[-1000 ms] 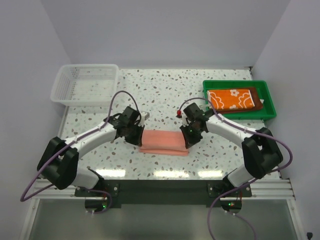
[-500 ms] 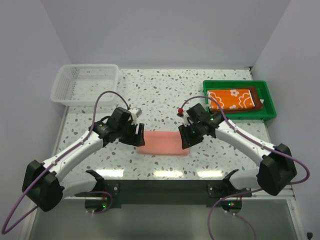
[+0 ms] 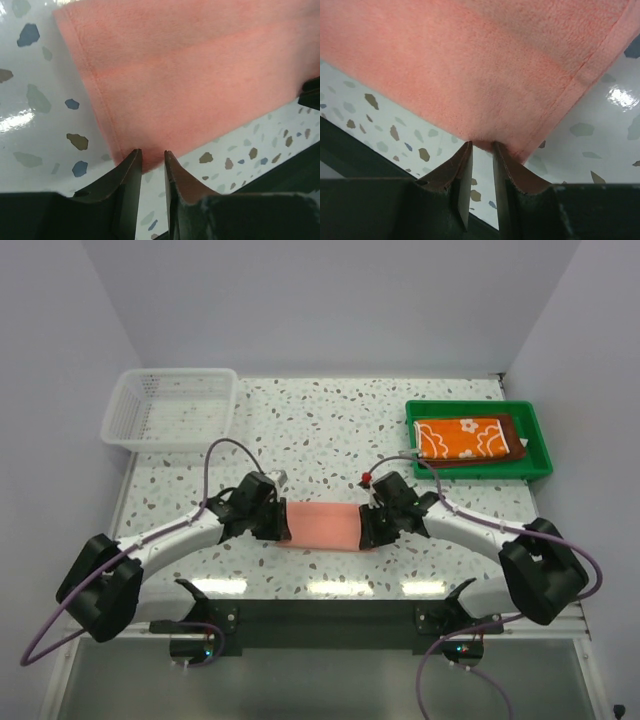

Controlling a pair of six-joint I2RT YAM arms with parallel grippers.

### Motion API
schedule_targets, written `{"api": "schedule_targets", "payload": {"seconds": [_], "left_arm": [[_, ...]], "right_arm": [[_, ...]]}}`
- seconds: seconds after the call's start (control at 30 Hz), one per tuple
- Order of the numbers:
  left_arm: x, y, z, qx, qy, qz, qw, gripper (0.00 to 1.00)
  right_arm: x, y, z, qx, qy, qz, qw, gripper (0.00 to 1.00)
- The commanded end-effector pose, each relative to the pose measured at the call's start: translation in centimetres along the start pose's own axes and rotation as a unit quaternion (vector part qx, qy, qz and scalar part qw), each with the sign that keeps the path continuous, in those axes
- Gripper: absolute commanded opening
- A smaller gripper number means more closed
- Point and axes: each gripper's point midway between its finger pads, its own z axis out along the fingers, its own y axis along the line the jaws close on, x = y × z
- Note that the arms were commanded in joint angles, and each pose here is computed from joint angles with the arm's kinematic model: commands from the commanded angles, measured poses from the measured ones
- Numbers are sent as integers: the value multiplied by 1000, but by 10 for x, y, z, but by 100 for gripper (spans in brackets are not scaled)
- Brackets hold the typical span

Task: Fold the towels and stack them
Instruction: Fold the towel

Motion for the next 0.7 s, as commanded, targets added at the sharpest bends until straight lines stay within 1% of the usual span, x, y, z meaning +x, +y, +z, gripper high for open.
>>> {"api": "schedule_targets", "payload": {"seconds": [0.0,0.03,0.13,0.2,0.27,0.3,0.33,0.37,0.4,0.43,0.47,0.5,0.53,0.57,0.6,0.63,0.67], "left_arm": [[0,5,19,-5,-24,-28,999,29],[10,15,24,-19,-15,-33,999,27],[25,28,31,-39,-2,-49,998,26],[26,32,28,-50,-7,-56,997,25],[17,35,20,-60,-30,-53,996,25],[13,34,14,-67,-31,-48,996,30],[5,38,9,-85,-46,-44,994,34],[-3,36,2,-88,-58,-34,994,38],[-4,38,-5,-100,-55,-28,993,42],[-22,34,-14,-107,-81,-24,991,50],[-30,31,-21,-106,-96,-20,990,53],[-38,28,-25,-103,-108,-19,989,60],[-49,20,-30,-93,-124,-17,988,63],[-55,13,-34,-82,-134,-15,988,66],[-68,-2,-38,-64,-151,-11,986,70],[-74,-9,-40,-61,-159,-9,985,73],[-76,-15,-36,-62,-155,-2,986,76]], "right_arm": [[-7,-4,14,3,-31,17,999,26],[-6,-9,15,12,-32,20,999,26],[0,-18,14,34,-29,25,999,25],[-5,-20,6,43,-43,23,998,24],[-12,-24,-6,65,-54,18,996,26],[-19,-24,-16,68,-70,15,995,28],[-18,-29,-23,83,-67,16,994,31],[-29,-32,-32,98,-85,10,992,45],[-36,-42,-41,112,-95,21,989,54],[-34,-51,-49,124,-89,29,988,61],[-41,-58,-56,133,-93,34,986,71],[-46,-80,-66,160,-100,65,980,75],[-41,-93,-72,181,-91,82,976,79],[-44,-104,-79,199,-96,92,971,86],[-45,-120,-87,219,-101,118,963,89],[-43,-127,-91,226,-98,130,960,92],[-45,-133,-95,229,-103,143,957,99]]}}
